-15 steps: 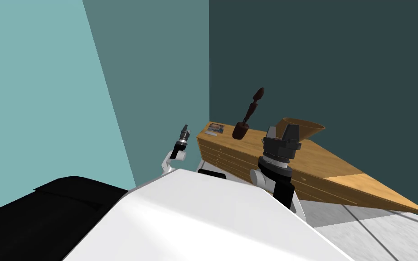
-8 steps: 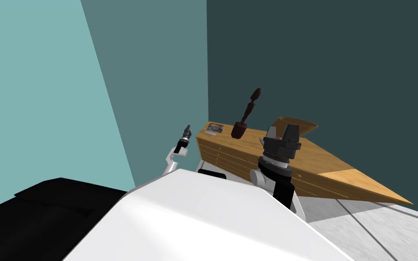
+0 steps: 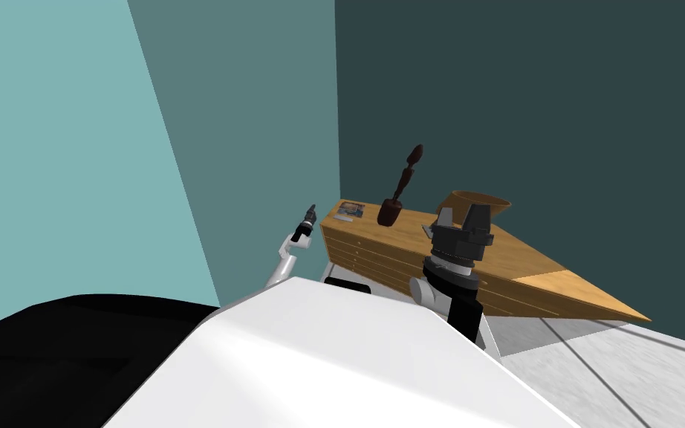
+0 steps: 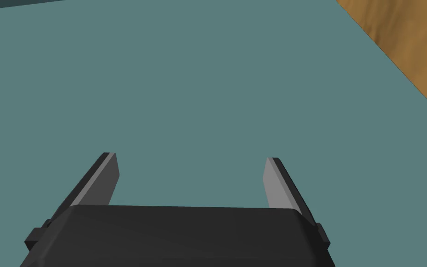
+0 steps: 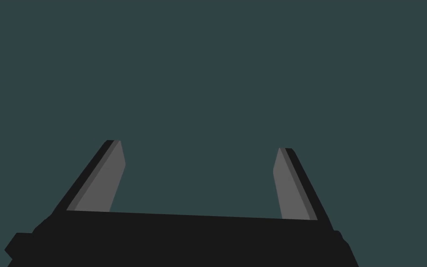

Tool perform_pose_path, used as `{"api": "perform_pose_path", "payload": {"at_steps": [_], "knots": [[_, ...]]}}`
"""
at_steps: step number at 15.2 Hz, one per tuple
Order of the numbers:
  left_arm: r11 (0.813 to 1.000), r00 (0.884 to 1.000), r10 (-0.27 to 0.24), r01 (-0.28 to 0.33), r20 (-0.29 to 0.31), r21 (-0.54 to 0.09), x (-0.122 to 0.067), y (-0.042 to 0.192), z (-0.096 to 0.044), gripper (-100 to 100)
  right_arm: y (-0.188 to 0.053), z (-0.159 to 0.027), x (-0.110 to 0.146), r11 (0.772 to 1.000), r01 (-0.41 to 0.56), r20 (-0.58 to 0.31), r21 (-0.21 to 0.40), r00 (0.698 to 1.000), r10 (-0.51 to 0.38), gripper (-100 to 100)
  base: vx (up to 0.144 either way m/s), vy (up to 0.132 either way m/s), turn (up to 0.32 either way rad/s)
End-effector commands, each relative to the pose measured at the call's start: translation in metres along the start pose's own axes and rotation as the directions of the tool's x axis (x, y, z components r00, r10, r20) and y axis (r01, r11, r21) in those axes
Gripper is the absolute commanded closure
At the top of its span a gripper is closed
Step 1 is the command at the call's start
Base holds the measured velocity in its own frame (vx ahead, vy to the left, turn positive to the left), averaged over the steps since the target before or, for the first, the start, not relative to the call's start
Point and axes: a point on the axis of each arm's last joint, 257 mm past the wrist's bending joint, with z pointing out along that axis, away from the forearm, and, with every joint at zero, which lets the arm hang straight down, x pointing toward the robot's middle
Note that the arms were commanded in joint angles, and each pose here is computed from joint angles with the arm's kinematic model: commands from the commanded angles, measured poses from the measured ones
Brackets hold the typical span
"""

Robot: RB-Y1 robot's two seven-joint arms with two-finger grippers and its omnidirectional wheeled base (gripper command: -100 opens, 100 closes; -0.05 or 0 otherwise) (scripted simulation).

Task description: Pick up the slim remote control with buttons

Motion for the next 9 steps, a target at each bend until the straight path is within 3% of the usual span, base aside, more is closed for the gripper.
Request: {"api": "perform_pose_path", "payload": {"at_steps": [1, 9], "knots": [[0.999, 1.0, -0.002, 0.002, -0.001, -0.05, 0.001, 0.012, 0.014, -100, 0.0, 0.0, 0.0, 1.0, 0.0, 0.0, 0.0, 1.0, 0.0, 0, -0.011, 0.004, -0.053], [0.978, 1.0, -0.012, 0.011, 0.0, -0.207, 0.004, 0.048, 0.053, -100, 0.0, 0.0, 0.0, 1.0, 0.0, 0.0, 0.0, 1.0, 0.0, 0, -0.006, 0.003, -0.038]]}}
